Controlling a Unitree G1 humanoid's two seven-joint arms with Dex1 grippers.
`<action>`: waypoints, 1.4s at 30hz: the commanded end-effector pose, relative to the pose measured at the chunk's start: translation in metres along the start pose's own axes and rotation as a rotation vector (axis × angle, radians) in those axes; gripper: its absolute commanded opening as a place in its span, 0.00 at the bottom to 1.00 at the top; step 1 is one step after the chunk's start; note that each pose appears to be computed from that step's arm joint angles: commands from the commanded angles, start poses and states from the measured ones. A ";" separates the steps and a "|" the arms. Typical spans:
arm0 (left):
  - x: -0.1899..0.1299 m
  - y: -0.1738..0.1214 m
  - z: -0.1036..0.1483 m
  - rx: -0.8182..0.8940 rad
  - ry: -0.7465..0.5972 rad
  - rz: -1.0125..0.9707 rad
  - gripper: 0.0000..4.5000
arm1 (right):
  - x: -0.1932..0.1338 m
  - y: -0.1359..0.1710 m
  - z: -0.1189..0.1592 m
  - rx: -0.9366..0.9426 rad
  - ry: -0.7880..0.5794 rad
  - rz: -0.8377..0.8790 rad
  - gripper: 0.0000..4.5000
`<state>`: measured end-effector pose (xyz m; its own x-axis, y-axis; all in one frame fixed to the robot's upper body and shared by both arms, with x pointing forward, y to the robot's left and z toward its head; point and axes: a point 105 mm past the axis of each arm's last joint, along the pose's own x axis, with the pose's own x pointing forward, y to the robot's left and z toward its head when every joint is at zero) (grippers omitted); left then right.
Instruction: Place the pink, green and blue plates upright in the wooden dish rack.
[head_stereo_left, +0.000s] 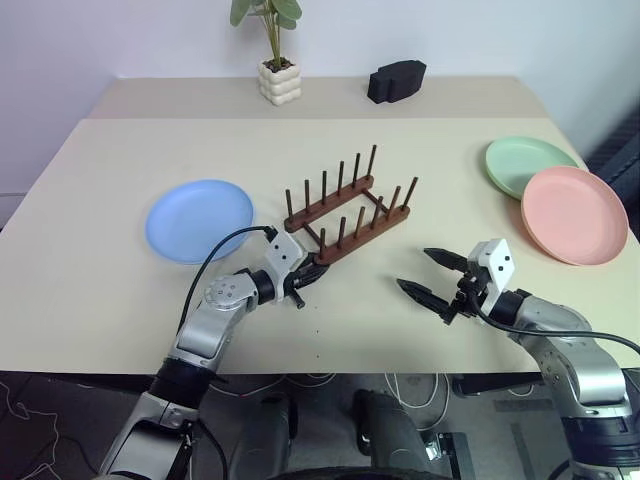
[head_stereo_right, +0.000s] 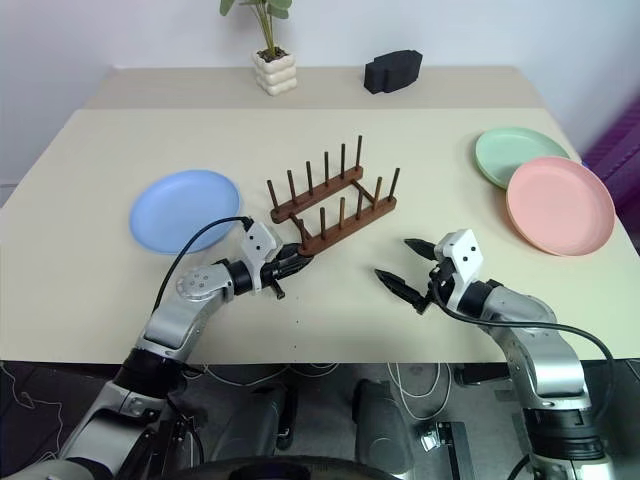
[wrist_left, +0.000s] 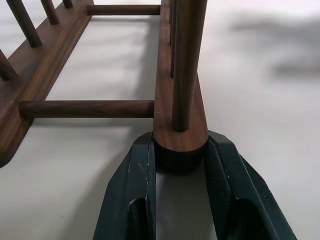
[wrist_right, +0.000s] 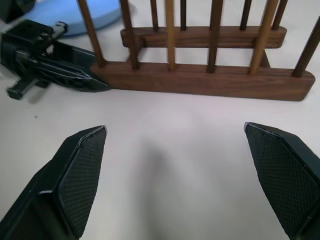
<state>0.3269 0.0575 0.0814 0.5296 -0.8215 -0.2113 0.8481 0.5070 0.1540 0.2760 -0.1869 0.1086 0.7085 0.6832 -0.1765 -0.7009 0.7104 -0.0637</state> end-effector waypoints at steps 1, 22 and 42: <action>0.003 -0.008 0.010 0.057 -0.017 -0.160 0.16 | -0.016 0.002 0.003 -0.037 0.029 -0.014 1.00; 0.002 0.020 0.012 0.150 0.029 -0.334 0.71 | -0.032 0.007 -0.016 -0.040 0.110 -0.060 1.00; -0.006 -0.030 0.004 0.104 0.073 -0.300 0.00 | -0.025 -0.022 -0.042 -0.133 0.264 -0.101 0.01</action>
<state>0.2934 0.0512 0.0756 0.2322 -0.9152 -0.3294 0.9720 0.2056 0.1140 0.2661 -0.2178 0.0756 0.7218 0.5743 -0.3863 -0.6691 0.7218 -0.1772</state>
